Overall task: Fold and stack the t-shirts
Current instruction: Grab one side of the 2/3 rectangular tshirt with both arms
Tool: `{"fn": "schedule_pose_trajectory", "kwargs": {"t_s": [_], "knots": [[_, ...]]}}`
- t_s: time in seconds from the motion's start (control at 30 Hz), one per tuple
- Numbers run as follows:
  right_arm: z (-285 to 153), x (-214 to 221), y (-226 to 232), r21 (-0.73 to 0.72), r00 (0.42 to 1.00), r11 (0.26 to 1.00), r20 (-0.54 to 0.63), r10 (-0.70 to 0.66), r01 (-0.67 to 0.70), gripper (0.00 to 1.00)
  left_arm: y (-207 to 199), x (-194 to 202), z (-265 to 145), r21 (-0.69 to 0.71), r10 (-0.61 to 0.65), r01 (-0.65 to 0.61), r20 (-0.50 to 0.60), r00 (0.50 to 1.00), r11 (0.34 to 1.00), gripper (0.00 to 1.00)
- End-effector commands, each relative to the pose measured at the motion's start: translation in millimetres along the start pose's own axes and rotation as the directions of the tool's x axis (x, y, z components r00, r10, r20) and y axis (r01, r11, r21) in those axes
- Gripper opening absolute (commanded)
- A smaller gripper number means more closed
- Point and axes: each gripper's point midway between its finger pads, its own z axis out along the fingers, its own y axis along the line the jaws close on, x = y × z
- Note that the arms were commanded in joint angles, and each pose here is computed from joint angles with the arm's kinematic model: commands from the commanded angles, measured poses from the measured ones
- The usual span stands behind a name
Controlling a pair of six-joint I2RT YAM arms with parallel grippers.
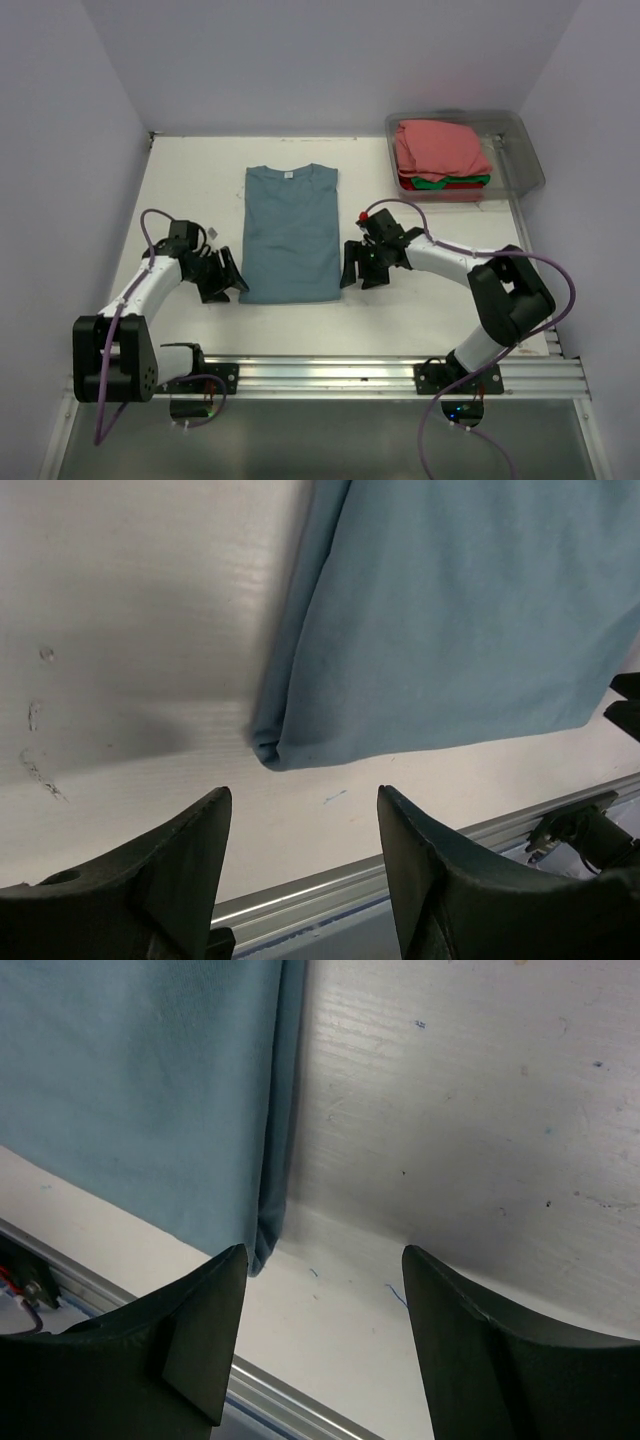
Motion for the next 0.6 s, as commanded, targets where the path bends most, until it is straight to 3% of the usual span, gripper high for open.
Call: {"fn": "schedule_pose_trajectory", "kwargs": {"t_s": [0.0, 0.13, 0.37, 0.57], "knots": [[-9.2, -12.9, 19.8, -0.079, 0.998, 0.997, 0.065, 0.013, -0.007, 0.67, 5.7, 13.9, 1.9, -0.021, -0.032, 0.032, -0.024, 0.999, 0.999, 0.64], [-5.3, -10.4, 24.7, -0.104, 0.998, 0.994, 0.057, 0.021, -0.015, 0.66, 7.2, 23.8, 12.3, -0.023, -0.022, 0.021, -0.062, 0.998, 1.000, 0.64], [-1.0, 10.2, 45.6, -0.177, 0.999, 0.983, 0.009, 0.045, -0.042, 0.65, 3.8, 14.0, 17.5, -0.032, -0.019, 0.017, -0.040, 0.999, 0.999, 0.64], [1.2, 18.9, 47.9, -0.155, 0.999, 0.987, 0.014, 0.040, -0.037, 0.65, 7.2, 7.0, 24.6, -0.058, -0.020, 0.019, -0.017, 1.000, 0.998, 0.64]]}}
